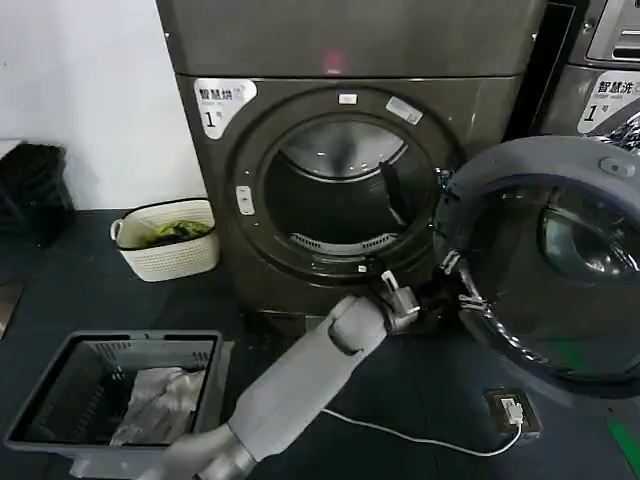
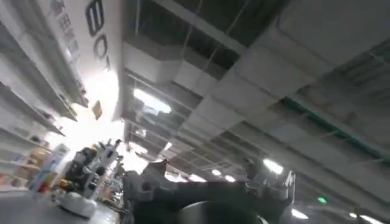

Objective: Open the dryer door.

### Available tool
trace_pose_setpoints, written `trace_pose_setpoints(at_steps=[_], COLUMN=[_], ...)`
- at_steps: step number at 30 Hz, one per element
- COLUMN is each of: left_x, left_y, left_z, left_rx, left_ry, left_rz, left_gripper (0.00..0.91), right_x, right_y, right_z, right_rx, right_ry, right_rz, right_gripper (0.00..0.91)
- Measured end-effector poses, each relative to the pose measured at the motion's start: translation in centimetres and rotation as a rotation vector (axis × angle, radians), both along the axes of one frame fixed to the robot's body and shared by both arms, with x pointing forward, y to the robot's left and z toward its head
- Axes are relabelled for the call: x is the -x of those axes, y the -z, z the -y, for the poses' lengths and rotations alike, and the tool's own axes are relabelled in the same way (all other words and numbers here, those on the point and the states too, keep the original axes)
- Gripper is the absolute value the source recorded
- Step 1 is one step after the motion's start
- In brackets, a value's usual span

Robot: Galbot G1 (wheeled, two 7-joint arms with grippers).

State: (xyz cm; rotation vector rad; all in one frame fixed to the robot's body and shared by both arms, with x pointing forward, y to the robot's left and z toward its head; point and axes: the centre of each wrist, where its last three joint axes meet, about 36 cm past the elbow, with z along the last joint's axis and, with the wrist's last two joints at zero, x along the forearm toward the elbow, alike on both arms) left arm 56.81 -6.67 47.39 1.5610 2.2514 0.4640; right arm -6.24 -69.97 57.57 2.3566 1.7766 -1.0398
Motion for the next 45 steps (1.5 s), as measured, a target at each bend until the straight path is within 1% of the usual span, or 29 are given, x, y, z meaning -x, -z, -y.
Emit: trace_pose_setpoints(at_steps=[2,9,13,16,20,21,25,28,34,37,41,45], left_x=[0.2,1.4,3.5,5.7,8.5,8.9,9.5,10.1,11.8,12.4,13.2,13.8], left_y=[0.2,0.0,-0.3,-1.2,-3.3,-3.5,-2.6,-2.1,-2.0,-2.1,-2.6,-2.9], left_z=[0.0,0.3,0.7,1.0,0.9,0.0,-5.4,-9.8,-18.6,-23.3,-29.5,-35.5], left_rx=[-0.003,-0.005,0.011,0.056,0.134,0.140,0.096,0.049,-0.048,-0.140,-0.283,-0.490], left_ry=[-0.001,0.007,0.035,0.066,0.109,0.110,0.071,0.054,0.029,0.009,-0.021,-0.043], left_rz=[-0.007,-0.036,-0.049,-0.051,-0.027,-0.015,0.015,0.056,0.156,0.200,0.286,0.389], left_gripper=[0.907,0.907,0.907,0.907,0.907,0.907,0.907,0.907,0.907,0.907,0.907,0.907], right_x=[0.2,0.4,0.4,0.3,0.0,-0.2,-0.7,-0.7,-1.2,-1.7,-2.3,-2.8], right_y=[0.0,0.2,0.0,-0.2,0.1,0.2,0.3,0.3,0.7,1.2,1.9,2.4], right_z=[0.0,0.3,0.5,0.6,0.7,0.7,0.7,0.8,0.9,0.8,0.8,0.7], right_rx=[-0.001,-0.010,-0.012,-0.018,-0.036,-0.040,-0.041,-0.037,-0.038,-0.045,-0.060,-0.063], right_ry=[0.003,-0.009,-0.022,-0.044,-0.083,-0.087,-0.097,-0.095,-0.107,-0.118,-0.132,-0.152], right_rz=[0.003,0.017,0.029,0.037,0.027,0.029,0.030,0.032,0.035,0.030,0.032,0.036], right_gripper=[0.907,0.907,0.907,0.907,0.907,0.907,0.907,0.907,0.907,0.907,0.907,0.907])
